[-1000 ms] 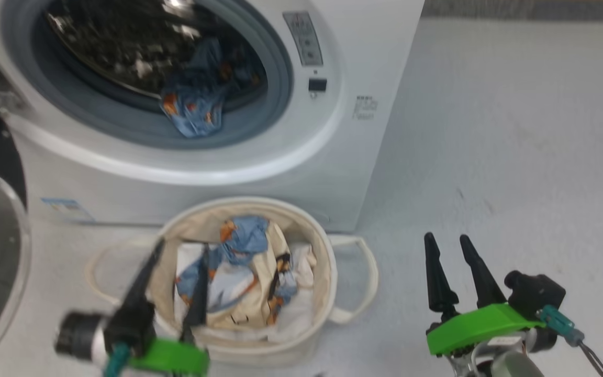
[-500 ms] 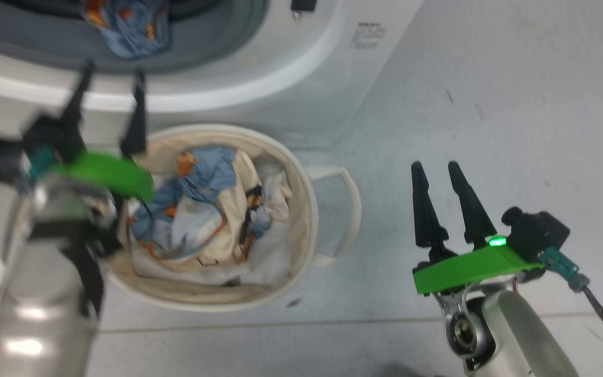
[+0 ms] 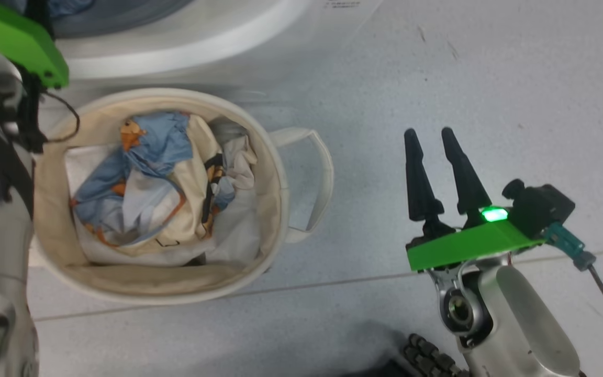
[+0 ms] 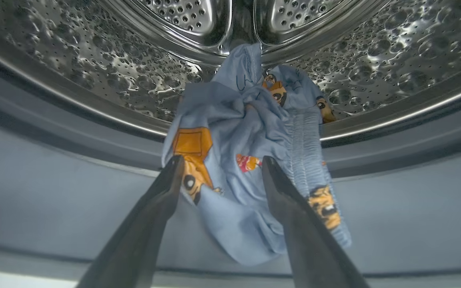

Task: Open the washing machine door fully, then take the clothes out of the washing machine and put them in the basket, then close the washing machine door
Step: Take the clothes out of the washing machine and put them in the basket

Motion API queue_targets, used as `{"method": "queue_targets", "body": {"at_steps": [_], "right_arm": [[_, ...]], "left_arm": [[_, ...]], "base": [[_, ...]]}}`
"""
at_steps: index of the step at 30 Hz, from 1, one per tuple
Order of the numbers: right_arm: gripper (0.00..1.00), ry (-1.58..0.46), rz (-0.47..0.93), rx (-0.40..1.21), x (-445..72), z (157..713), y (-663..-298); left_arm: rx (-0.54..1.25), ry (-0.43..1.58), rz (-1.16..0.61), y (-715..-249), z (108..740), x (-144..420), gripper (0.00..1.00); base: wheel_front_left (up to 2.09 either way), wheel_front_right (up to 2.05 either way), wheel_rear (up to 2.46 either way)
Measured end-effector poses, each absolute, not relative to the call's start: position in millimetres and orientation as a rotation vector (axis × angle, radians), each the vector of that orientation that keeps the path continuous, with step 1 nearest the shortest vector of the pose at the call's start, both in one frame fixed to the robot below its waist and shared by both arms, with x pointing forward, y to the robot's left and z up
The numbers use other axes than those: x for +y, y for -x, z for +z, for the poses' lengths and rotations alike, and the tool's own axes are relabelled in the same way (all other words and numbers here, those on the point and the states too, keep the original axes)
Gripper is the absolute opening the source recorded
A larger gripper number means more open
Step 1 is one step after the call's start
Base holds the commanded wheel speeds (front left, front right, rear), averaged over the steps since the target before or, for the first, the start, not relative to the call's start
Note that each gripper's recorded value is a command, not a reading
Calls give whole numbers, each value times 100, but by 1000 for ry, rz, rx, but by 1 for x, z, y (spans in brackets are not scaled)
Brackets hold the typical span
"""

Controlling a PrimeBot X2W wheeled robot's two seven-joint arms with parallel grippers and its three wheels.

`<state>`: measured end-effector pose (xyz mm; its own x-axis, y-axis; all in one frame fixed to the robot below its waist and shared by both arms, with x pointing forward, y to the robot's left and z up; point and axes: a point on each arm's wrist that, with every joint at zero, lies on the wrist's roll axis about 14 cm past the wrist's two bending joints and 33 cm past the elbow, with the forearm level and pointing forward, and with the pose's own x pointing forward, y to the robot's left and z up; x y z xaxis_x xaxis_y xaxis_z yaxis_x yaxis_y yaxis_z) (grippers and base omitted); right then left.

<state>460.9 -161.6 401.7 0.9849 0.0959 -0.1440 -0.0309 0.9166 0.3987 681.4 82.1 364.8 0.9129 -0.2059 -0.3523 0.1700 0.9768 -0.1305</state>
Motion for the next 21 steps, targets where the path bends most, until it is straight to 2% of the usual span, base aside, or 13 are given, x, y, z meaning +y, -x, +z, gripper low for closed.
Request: {"method": "queue_targets", "body": {"at_steps": [10,17,18,21], "right_arm": [[100,-402,86,173,-157,394,-469],[100,-395,93,184,-155,388,-470],[100,-394,94,182,-154,388,-471],[100,-391,99,172,-154,391,-475]], "left_arm": [[470,47,-208,-693,334,70,100],[415,-31,-249,-699,332,59,100],[405,-58,-262,-699,333,57,0],[376,-124,-299,-702,336,51,0]], "base": [[0,0,0],[0,0,0],[0,0,0],[0,0,0]]}}
